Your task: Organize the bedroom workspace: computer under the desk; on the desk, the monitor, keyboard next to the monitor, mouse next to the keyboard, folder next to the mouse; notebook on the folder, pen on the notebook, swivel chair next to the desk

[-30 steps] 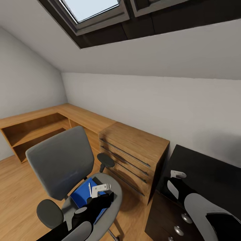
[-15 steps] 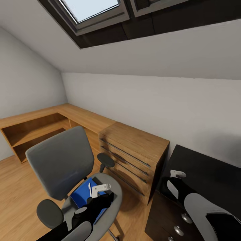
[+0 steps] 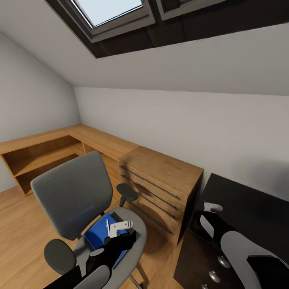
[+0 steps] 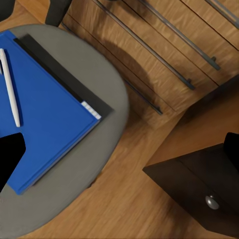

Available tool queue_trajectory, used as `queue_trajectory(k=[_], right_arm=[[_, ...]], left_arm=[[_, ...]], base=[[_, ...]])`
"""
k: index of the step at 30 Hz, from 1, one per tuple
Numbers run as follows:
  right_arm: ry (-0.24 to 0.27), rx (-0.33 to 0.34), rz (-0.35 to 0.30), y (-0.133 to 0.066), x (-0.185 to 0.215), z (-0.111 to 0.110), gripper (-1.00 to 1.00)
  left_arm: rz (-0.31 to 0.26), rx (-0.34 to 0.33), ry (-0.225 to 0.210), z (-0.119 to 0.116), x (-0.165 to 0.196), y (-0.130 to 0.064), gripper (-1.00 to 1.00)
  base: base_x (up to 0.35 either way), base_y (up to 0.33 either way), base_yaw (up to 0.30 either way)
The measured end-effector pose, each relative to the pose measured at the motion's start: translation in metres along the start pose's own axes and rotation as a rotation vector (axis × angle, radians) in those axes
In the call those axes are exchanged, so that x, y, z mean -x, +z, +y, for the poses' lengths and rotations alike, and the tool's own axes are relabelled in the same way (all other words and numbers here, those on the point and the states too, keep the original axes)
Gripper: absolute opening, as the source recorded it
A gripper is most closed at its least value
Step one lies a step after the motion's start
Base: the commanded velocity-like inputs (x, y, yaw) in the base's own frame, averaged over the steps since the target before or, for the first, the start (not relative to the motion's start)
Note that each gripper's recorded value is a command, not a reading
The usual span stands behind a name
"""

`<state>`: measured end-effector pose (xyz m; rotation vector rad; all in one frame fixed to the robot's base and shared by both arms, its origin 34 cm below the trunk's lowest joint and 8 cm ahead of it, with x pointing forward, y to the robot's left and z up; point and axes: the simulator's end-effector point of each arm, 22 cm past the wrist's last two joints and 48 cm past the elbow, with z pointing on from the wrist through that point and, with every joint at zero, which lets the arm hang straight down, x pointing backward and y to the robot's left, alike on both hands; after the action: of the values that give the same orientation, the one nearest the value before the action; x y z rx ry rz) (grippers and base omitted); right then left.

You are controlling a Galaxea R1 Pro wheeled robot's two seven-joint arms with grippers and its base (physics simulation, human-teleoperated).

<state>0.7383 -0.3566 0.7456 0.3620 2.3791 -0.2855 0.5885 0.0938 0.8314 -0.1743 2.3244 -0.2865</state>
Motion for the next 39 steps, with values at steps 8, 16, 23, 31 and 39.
queue_trajectory(k=[8,16,23,31,39], right_arm=[[0.015,0.006,-0.046,-0.011,0.029,-0.001,-1.00],[0.035,0.027,-0.127,-0.031,0.069,0.003,-1.00],[0.034,0.063,-0.202,-0.071,0.080,-0.003,-1.00],[0.076,0.091,-0.311,-0.150,0.089,-0.022,-1.00],[0.122,0.132,-0.339,-0.173,0.104,-0.005,-1.00]], left_arm=[[-0.001,0.001,0.001,-0.002,0.007,-0.007,1.00],[-0.001,0.002,0.000,-0.005,0.014,-0.015,1.00],[0.000,0.002,0.000,-0.007,0.019,-0.022,1.00],[0.005,-0.005,0.014,-0.013,0.020,-0.031,1.00],[0.024,-0.022,0.055,-0.024,0.011,-0.042,1.00]], base=[[0.000,0.000,0.000],[0.000,0.000,0.000],[0.000,0.000,0.000],[0.000,0.000,0.000],[-0.077,0.000,-0.001]])
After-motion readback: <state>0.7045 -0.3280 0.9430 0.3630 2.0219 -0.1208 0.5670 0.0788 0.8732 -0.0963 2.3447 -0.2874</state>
